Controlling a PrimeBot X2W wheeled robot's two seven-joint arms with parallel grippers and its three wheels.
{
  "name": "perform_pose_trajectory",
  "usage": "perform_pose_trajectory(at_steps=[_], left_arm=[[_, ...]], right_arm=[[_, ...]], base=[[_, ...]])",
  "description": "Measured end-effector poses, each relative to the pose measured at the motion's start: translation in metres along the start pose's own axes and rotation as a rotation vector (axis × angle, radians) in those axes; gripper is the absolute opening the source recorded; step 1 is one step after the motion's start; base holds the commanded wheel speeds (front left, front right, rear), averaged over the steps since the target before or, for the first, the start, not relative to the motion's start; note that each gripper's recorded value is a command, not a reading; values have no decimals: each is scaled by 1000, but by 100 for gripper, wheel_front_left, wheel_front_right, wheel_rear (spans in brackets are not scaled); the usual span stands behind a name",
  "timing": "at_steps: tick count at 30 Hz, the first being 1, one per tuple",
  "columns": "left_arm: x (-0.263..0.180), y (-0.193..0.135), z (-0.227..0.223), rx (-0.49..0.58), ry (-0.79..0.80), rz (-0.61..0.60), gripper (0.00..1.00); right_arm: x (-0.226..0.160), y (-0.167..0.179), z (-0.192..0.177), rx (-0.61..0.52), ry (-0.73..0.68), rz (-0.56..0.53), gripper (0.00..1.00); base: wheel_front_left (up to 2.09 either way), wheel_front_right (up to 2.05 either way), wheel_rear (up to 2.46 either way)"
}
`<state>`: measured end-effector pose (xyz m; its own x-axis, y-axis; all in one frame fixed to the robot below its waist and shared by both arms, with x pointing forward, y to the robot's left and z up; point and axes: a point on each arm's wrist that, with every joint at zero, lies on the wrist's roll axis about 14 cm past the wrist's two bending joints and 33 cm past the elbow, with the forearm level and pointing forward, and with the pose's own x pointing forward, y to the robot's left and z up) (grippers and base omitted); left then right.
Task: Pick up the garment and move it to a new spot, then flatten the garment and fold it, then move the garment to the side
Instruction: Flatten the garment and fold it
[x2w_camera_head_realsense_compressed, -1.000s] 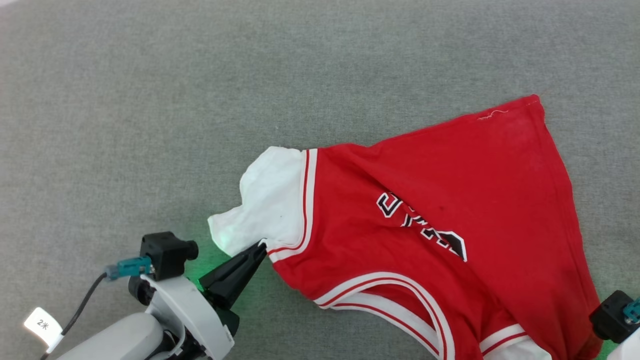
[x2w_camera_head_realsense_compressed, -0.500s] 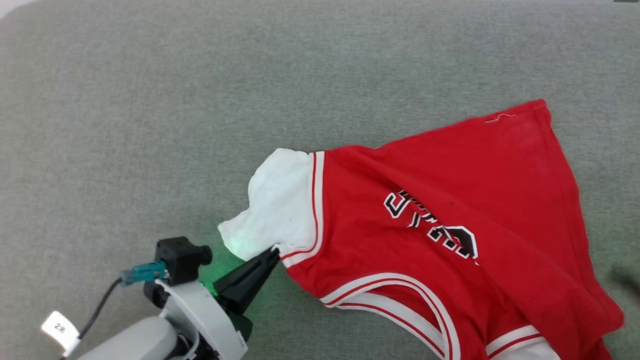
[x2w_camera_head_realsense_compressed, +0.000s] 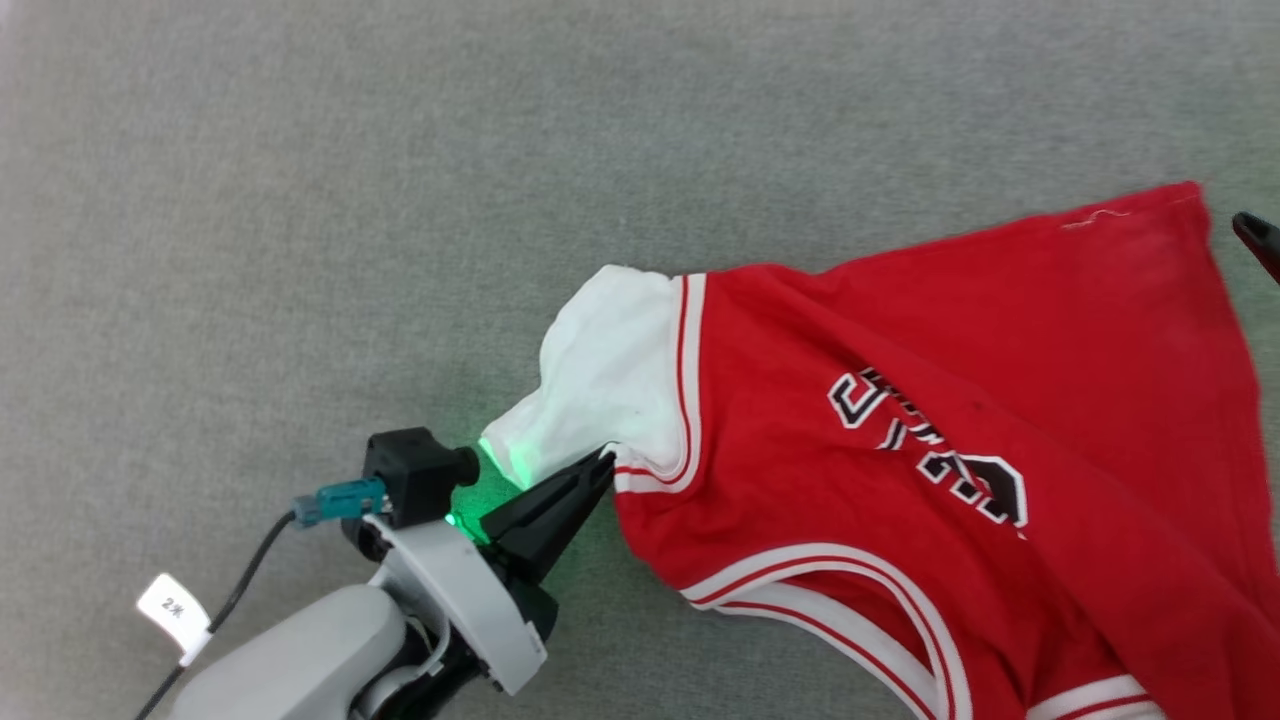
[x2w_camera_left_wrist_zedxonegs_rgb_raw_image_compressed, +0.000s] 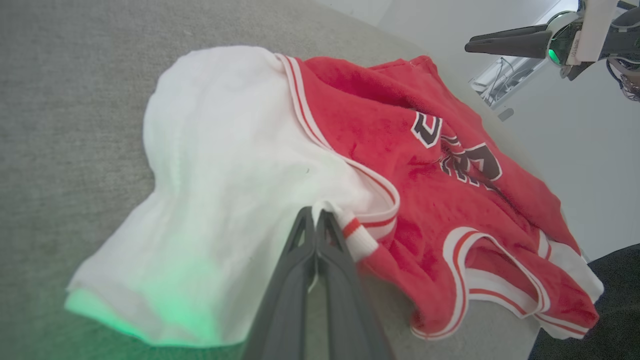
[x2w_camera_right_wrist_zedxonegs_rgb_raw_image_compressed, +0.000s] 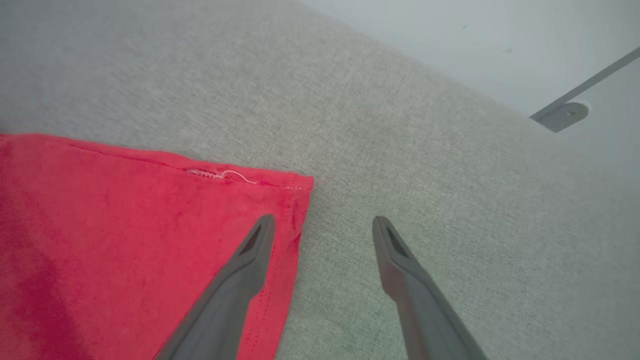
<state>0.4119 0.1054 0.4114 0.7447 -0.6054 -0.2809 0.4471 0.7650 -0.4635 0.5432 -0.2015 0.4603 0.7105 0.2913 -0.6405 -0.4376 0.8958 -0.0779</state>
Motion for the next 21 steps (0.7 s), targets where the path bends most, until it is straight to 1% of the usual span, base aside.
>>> perform_pose_trajectory(at_steps=[2,5,7,10,11,12,13,14,15,21], left_arm=[[1,2,-3,-9,3,8,0],[2,6,-5,-22,3,25,0],[2,9,-7,-31,3,34,0],[2,11,-8,-42,1,41,0],[2,12,-8,-42,0,43,0],[2,12,-8,-44,-2,45,0],[2,13,-7,-45,-4,46,0],[2,13,-6,-45,-7,48,0],[2,13,-5,-45,-10,49,0],[6,13,6,-58,-37,38,0]], right_arm=[[18,2,-7,8,52,10,100],[39,14,-27,23,152,57,100],[48,23,-40,19,211,89,100],[53,25,-46,5,257,113,100],[54,25,-48,2,267,119,87],[54,26,-48,-2,271,124,44],[54,26,-48,-5,273,128,22],[53,25,-47,-6,273,129,7],[52,25,-46,-4,262,131,0],[50,19,-30,30,163,114,0]], base=[[0,0,0],[0,0,0],[0,0,0],[0,0,0],[0,0,0],[0,0,0],[0,0,0],[0,0,0],[0,0,0],[0,0,0]])
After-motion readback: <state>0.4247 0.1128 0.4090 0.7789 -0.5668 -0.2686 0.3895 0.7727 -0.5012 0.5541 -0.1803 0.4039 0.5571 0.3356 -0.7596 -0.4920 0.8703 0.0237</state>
